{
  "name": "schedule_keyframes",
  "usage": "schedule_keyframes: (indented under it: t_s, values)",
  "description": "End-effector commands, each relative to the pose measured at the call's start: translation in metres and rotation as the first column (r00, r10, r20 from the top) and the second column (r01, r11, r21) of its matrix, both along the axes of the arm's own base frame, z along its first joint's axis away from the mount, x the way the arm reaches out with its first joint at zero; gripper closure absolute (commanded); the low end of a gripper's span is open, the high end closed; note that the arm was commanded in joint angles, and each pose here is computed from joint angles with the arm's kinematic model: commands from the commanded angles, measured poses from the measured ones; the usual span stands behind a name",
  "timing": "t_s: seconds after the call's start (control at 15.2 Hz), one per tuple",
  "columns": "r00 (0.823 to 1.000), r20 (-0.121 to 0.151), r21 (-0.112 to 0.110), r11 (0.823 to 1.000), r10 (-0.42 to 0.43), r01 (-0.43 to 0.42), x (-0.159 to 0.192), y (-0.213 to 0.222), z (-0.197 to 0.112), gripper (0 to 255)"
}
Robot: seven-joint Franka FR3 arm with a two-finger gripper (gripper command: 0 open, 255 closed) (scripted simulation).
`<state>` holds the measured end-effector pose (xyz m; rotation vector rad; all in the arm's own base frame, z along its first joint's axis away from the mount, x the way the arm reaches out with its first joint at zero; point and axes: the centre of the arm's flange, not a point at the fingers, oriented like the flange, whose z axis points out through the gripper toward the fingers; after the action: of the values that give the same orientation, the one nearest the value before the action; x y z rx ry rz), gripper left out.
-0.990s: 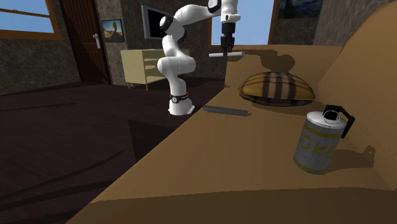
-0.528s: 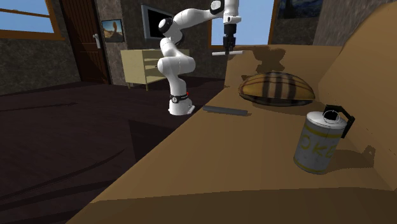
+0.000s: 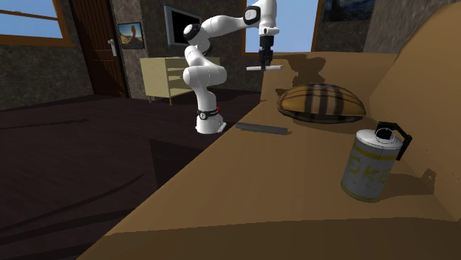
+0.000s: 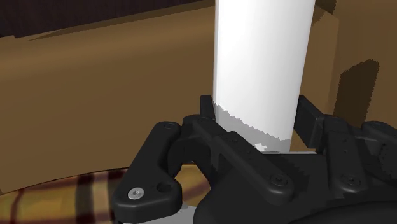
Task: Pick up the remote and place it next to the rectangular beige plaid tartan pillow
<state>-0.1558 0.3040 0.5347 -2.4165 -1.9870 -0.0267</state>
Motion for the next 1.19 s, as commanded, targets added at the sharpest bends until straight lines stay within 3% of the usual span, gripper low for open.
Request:
schedule_keyframes:
  t_s: [0.0, 1.12]
  values:
    - [1.0, 0.0, 0.001, 1.0, 0.0, 0.0, 0.0, 0.0, -0.011, 255]
    - [1.0, 0.0, 0.001, 1.0, 0.0, 0.0, 0.0, 0.0, -0.101, 255]
